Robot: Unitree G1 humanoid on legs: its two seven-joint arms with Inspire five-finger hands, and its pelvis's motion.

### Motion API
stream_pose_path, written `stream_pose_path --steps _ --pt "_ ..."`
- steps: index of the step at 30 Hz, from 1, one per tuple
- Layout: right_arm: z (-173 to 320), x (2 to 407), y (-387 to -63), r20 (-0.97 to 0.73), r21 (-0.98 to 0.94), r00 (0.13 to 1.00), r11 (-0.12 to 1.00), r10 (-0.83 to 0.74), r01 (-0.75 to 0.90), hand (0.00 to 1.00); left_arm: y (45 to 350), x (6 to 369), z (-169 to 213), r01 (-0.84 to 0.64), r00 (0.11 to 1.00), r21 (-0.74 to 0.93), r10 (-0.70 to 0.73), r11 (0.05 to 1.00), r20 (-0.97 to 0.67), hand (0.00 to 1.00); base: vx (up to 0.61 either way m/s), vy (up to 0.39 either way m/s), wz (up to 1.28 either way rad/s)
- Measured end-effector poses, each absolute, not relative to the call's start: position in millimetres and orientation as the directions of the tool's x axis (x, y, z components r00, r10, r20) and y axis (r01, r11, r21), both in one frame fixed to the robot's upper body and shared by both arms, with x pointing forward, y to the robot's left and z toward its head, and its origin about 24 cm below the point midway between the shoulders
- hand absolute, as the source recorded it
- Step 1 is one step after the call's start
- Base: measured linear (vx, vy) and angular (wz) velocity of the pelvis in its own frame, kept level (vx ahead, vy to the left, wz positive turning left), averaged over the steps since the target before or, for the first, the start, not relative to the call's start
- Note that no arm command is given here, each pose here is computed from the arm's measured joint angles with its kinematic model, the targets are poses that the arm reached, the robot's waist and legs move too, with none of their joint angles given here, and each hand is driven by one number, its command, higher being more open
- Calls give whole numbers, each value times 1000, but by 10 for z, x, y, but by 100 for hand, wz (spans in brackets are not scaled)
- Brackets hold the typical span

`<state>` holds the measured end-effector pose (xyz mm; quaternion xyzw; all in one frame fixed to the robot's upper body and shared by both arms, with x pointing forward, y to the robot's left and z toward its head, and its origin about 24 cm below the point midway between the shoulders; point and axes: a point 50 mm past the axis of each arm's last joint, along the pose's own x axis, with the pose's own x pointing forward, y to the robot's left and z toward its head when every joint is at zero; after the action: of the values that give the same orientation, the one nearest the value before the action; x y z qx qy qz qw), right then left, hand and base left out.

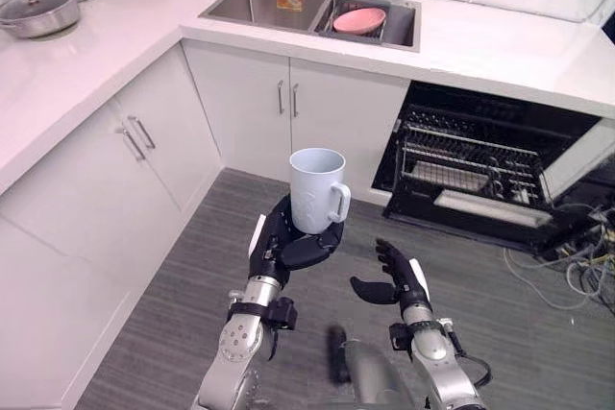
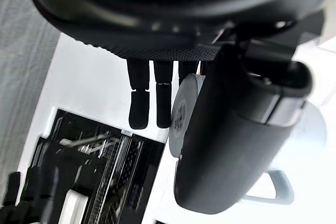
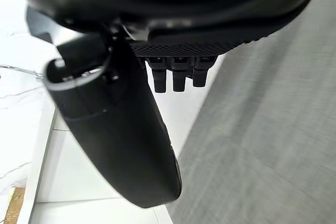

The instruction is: Walk over to the sink, pick up the cup, carry it to the dishwasher, place the cup inside the dishwasher, then close the dishwasher door

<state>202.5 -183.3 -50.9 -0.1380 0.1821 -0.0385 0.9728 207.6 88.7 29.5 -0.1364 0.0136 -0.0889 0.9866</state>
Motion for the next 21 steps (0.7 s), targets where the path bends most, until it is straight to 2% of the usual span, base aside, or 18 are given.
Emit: stream_pose_path --steps 4,5,8,14,21 --pt "-320 1923 -1843 -270 -264 951 962 -150 77 90 851 2043 216 166 982 -283 -186 945 -44 30 471 -151 12" --pt "-184 1910 -1793 -206 -237 966 966 -157 107 90 843 2006 199 165 981 -288 -187 943 -52 30 380 -41 -31" --pt "0 2037 -1786 -102 -211 979 966 -174 150 90 797 2001 208 182 978 -301 -205 936 -46 30 366 -3 -47" --pt "-110 2112 -1811 -148 -218 974 966 -172 137 90 846 2000 187 162 981 -273 -184 948 -57 30 380 198 -86" --pt "-122 2162 -1630 -156 -182 982 980 -109 80 90 1048 2016 149 116 988 -191 -133 975 -77 30 360 283 -92"
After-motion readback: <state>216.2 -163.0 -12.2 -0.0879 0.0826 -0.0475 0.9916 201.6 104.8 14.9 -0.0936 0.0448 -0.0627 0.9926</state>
